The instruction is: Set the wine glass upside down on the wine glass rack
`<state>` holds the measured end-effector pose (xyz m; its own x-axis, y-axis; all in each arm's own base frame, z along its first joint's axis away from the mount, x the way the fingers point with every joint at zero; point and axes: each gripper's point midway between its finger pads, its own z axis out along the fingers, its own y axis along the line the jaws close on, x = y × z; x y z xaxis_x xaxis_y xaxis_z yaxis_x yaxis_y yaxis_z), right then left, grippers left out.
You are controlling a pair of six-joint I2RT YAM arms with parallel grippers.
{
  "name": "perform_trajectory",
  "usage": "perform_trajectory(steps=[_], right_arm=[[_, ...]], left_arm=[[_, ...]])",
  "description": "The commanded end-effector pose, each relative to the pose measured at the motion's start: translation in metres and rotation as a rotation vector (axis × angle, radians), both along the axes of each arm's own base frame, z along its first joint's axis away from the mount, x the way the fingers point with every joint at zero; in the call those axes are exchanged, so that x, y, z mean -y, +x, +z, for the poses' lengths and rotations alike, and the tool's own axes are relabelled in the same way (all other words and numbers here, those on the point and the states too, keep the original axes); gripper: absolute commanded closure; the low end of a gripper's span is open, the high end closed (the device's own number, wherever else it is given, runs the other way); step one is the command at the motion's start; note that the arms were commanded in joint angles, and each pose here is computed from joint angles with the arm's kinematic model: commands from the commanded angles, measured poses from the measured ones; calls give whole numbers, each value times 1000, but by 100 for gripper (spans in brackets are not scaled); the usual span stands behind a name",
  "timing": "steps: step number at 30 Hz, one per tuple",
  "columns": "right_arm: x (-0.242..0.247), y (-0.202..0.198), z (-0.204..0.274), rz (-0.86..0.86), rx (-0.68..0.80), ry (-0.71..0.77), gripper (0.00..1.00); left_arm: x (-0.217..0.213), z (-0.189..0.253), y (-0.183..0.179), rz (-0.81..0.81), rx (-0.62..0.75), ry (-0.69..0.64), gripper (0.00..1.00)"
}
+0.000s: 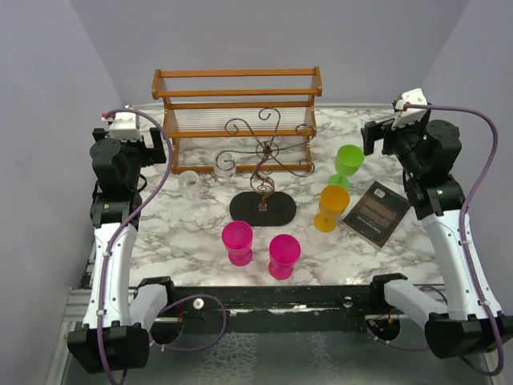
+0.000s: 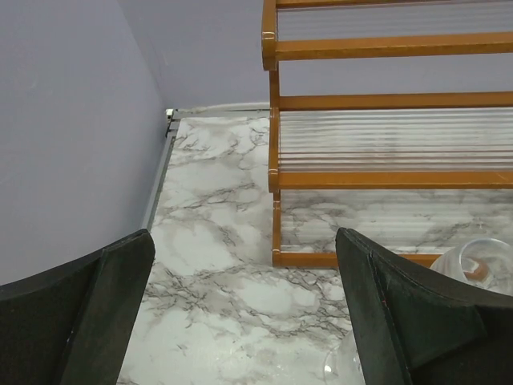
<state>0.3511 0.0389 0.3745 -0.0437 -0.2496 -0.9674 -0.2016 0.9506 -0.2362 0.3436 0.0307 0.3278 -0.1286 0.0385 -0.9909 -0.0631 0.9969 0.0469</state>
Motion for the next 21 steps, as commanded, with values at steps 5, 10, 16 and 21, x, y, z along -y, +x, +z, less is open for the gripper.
perform_trajectory(steps=[5, 10, 16, 21], right_arm=[[-4, -2, 14, 19, 26, -11, 0], [-5, -2, 14, 25, 21, -16, 0], [-6, -7, 17, 49, 4, -57, 1], [-20, -14, 4, 172, -87, -148, 0]], left_arm=[[-4, 21, -6, 28, 45, -10, 1], [-4, 23, -6, 30, 49, -17, 1], [-3, 27, -7, 27, 57, -30, 1], [11, 30, -6, -56, 37, -24, 1]])
